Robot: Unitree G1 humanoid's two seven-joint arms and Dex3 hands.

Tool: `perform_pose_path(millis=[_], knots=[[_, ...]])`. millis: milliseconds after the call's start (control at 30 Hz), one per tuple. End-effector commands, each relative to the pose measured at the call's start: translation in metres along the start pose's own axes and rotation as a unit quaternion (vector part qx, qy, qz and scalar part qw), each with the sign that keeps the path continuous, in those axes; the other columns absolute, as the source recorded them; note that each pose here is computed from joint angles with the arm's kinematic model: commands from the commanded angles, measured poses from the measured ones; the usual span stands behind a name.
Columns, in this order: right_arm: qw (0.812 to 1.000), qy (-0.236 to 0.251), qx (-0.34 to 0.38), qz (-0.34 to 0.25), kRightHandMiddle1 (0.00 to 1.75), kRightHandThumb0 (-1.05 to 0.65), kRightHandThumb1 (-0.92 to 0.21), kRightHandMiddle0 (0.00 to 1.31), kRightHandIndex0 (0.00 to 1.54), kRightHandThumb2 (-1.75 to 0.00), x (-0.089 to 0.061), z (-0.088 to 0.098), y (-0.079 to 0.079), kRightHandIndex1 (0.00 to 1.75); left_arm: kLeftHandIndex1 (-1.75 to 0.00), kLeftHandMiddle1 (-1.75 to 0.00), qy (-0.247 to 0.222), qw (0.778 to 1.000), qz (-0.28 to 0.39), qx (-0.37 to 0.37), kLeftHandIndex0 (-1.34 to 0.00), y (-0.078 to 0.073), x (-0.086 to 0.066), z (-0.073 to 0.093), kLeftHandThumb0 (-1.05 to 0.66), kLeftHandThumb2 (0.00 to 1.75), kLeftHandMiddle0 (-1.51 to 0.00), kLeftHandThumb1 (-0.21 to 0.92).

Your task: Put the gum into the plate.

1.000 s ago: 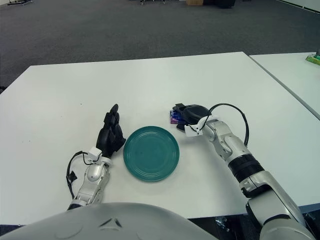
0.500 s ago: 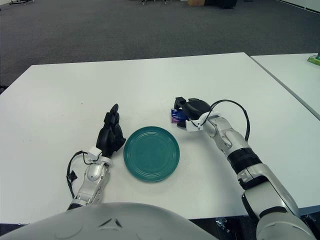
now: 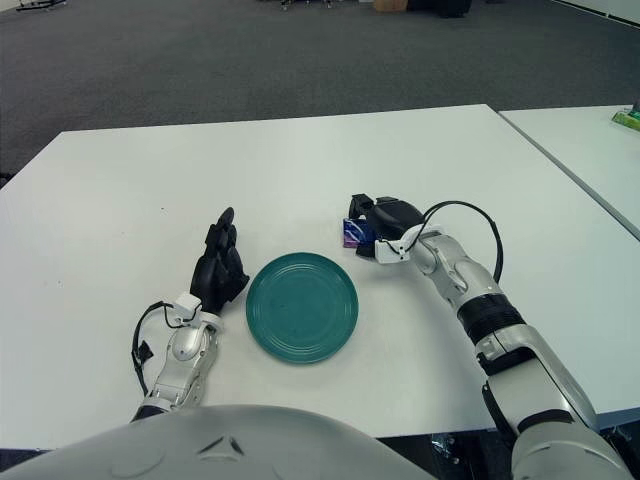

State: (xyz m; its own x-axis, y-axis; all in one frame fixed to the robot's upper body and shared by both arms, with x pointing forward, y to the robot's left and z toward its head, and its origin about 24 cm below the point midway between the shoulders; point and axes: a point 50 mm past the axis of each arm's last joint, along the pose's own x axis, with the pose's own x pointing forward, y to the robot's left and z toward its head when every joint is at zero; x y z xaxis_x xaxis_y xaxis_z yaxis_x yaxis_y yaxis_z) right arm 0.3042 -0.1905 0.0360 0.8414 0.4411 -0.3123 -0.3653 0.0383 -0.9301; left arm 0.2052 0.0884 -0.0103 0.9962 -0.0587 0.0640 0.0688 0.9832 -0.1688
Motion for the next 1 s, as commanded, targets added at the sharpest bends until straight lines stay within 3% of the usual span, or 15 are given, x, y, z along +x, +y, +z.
perform_pose_path(millis=[0, 100, 233, 300, 367, 600, 967], knots=[[1.0, 0.01, 0.006, 0.026, 1.75, -0.38, -0.7, 0.34, 0.83, -0.83, -0.005, -0.004, 0.004, 1.75, -0.33, 0.0, 0.044, 0.999, 0.019, -0.02, 0.0, -0.002, -0.011, -0.018, -0.96, 0.89, -0.09, 0.92], [1.0, 0.006, 0.01, 0.01, 1.75, -0.39, -0.67, 0.35, 0.85, -0.86, -0.006, -0.005, -0.01, 1.75, -0.34, 0.0, 0.044, 0.999, 0.019, -0.017, 0.0, -0.001, -0.011, -0.018, -0.96, 0.89, -0.09, 0.92], [0.998, -0.019, 0.021, -0.056, 1.75, -0.4, -0.62, 0.39, 0.86, -0.93, -0.006, 0.0, -0.054, 1.75, -0.35, 0.0, 0.04, 0.999, 0.021, -0.01, 0.0, 0.001, -0.011, -0.018, -0.95, 0.89, -0.1, 0.92], [0.994, -0.044, 0.032, -0.096, 1.75, -0.4, -0.6, 0.4, 0.88, -0.95, -0.009, 0.014, -0.081, 1.75, -0.35, 0.0, 0.038, 0.999, 0.021, -0.007, 0.0, 0.002, -0.011, -0.017, -0.95, 0.9, -0.1, 0.92], [0.991, -0.056, 0.04, -0.112, 1.75, -0.4, -0.6, 0.4, 0.89, -0.96, -0.011, 0.021, -0.093, 1.75, -0.35, 0.0, 0.037, 0.999, 0.021, -0.007, 0.0, 0.003, -0.011, -0.017, -0.94, 0.9, -0.1, 0.92], [0.979, -0.114, 0.064, -0.159, 1.75, -0.41, -0.57, 0.43, 0.95, -1.0, -0.023, 0.053, -0.107, 1.75, -0.36, 0.0, 0.04, 0.999, 0.019, -0.019, 0.0, 0.004, -0.012, -0.017, -0.94, 0.91, -0.1, 0.92], [0.979, -0.149, 0.055, -0.129, 1.75, -0.41, -0.57, 0.42, 0.96, -1.0, -0.028, 0.082, -0.098, 1.75, -0.41, -0.01, 0.034, 0.999, 0.017, -0.023, 0.0, 0.007, -0.013, -0.017, -0.93, 0.9, -0.12, 0.92]])
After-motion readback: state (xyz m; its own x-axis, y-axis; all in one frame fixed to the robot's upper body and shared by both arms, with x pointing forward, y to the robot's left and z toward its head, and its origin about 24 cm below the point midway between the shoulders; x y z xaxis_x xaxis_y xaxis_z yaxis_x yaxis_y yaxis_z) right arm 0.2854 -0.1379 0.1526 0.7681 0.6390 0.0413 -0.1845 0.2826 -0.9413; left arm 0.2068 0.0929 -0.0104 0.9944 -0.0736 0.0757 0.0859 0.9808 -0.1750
